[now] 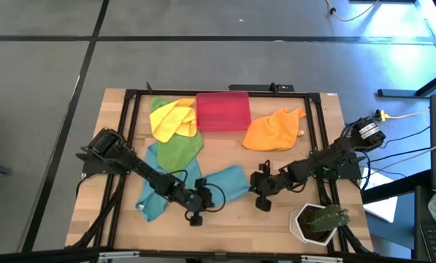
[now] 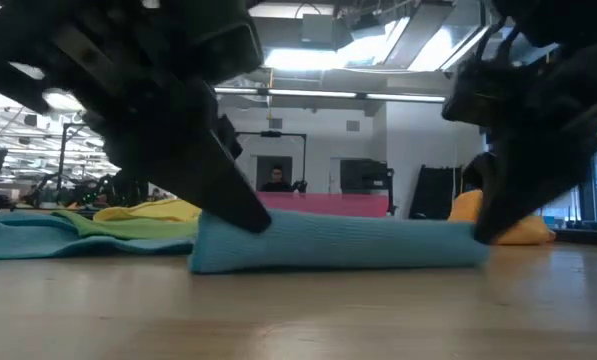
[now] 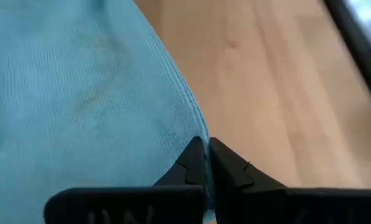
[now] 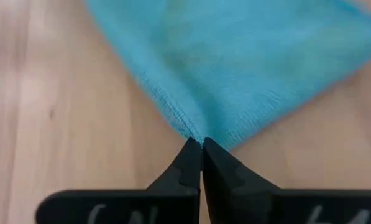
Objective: Roll microfiber towels into tight, uniform cylinder then place into a basket
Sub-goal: Roll the right blue microfiber towel
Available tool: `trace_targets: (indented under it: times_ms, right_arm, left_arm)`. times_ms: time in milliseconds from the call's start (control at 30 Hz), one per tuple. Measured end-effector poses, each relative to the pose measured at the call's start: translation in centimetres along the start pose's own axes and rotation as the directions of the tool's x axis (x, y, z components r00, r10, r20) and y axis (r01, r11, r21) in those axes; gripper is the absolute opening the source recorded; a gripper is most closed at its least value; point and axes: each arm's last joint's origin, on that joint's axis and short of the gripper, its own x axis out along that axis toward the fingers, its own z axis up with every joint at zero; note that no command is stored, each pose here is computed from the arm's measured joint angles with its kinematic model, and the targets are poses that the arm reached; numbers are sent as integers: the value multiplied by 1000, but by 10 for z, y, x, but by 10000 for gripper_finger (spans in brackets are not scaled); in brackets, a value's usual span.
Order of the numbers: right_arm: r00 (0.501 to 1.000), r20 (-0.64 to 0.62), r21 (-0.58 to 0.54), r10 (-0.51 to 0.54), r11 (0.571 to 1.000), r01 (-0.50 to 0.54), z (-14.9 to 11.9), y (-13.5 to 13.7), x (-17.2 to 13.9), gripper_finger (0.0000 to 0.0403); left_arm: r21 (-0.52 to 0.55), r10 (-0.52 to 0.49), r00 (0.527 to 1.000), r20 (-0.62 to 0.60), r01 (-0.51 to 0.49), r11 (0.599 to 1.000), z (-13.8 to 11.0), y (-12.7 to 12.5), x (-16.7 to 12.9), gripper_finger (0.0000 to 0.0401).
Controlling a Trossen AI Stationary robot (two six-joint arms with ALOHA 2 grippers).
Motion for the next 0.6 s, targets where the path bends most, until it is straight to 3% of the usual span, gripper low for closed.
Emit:
trace_targets:
  times_ms: [167, 267, 333, 433, 600]
  right_arm:
    - [988, -68, -25, 139, 990, -141, -5, 11, -2, 4]
    - [978, -52, -50, 202, 978, -204, 0, 24, -8, 4]
    - [975, -36, -73, 219, 972, -221, 5, 30, -11, 4]
    - [980, -1, -71, 201, 977, -201, 12, 33, -13, 4]
    - [992, 70, -12, 103, 995, -103, 18, 25, -11, 4]
  left_arm:
    - [-31, -61, 998, 33, 62, 998, 7, -11, -7, 0]
    - [7, -110, 991, 79, 110, 994, 17, -26, -21, 0]
    - [54, -94, 990, 102, 89, 995, 20, -32, -31, 0]
    - [63, -54, 995, 86, 49, 997, 14, -32, -39, 0]
    - [-47, -25, 999, 37, 27, 999, -5, -18, -36, 0]
